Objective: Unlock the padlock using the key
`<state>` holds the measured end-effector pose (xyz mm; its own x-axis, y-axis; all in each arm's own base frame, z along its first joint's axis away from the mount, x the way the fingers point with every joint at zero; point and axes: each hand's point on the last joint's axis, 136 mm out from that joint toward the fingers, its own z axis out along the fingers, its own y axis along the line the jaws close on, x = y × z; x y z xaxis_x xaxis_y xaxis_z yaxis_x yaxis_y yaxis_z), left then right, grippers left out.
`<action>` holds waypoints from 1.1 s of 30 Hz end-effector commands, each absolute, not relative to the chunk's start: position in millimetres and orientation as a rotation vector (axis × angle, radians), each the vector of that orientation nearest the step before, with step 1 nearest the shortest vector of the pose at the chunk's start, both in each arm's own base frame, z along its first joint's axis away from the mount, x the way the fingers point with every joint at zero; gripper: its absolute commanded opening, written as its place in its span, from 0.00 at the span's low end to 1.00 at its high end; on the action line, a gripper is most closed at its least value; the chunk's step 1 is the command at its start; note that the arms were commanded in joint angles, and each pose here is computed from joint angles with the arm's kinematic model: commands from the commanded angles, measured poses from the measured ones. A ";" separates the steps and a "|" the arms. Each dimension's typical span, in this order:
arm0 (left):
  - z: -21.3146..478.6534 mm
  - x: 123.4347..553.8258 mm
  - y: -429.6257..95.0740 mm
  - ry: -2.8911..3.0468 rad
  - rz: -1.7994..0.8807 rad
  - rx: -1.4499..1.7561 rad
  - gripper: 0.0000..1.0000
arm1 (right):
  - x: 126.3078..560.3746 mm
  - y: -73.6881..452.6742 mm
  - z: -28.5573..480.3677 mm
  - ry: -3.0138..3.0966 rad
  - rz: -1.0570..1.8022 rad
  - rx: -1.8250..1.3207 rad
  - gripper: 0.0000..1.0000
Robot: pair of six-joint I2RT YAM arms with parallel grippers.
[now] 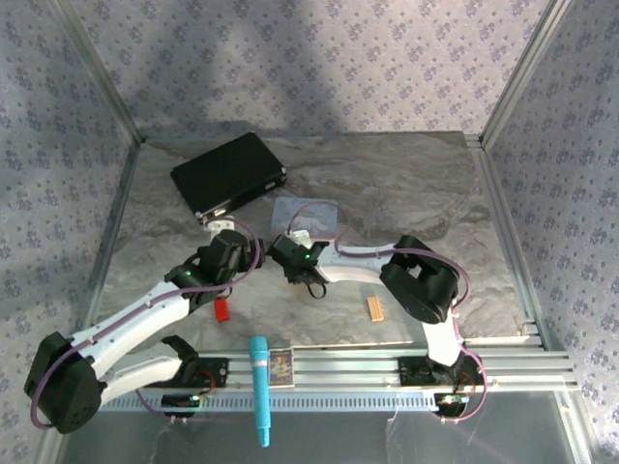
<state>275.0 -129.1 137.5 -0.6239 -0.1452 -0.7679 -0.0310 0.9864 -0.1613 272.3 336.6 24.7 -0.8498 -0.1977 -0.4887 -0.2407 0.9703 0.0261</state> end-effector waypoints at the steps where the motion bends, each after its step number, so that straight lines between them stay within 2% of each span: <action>1: 154.2 286.5 -141.1 2.202 -0.155 -0.008 0.99 | 253.6 300.3 11.4 2.684 0.020 -0.337 0.32; 5: 156.6 295.2 -141.5 2.209 -0.063 0.061 1.00 | 248.1 290.7 9.9 2.692 0.083 -0.320 0.32; 10: 156.7 301.1 -167.9 2.221 -0.067 0.252 1.00 | 244.4 274.8 14.3 2.677 0.096 -0.307 0.32; 14: 159.3 295.3 -210.3 2.145 -0.097 0.580 1.00 | 240.2 257.8 7.2 2.696 0.103 -0.257 0.32; 17: 154.7 290.9 -239.3 2.077 -0.069 0.828 1.00 | 240.2 255.1 -4.0 2.720 0.222 -0.160 0.32; 21: 149.2 293.6 -265.2 2.087 -0.019 1.001 1.00 | 245.4 249.7 -2.2 2.688 0.240 -0.098 0.32; 27: 129.0 296.0 -291.0 2.045 -0.088 1.116 0.97 | 246.1 242.4 -4.4 2.677 0.240 -0.066 0.32; 30: 115.9 305.0 -284.6 2.069 0.013 1.106 0.94 | 248.9 243.9 -6.0 2.671 0.308 0.004 0.32; 33: 105.3 305.5 -283.8 2.070 -0.007 1.100 0.89 | 255.0 249.0 -3.2 2.645 0.367 0.052 0.31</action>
<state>300.2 -280.7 104.6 -0.3587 0.7007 -0.6168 0.7050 0.6364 0.3130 257.6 280.3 25.8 -0.8692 0.0488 -0.4920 -0.1336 0.9349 0.3288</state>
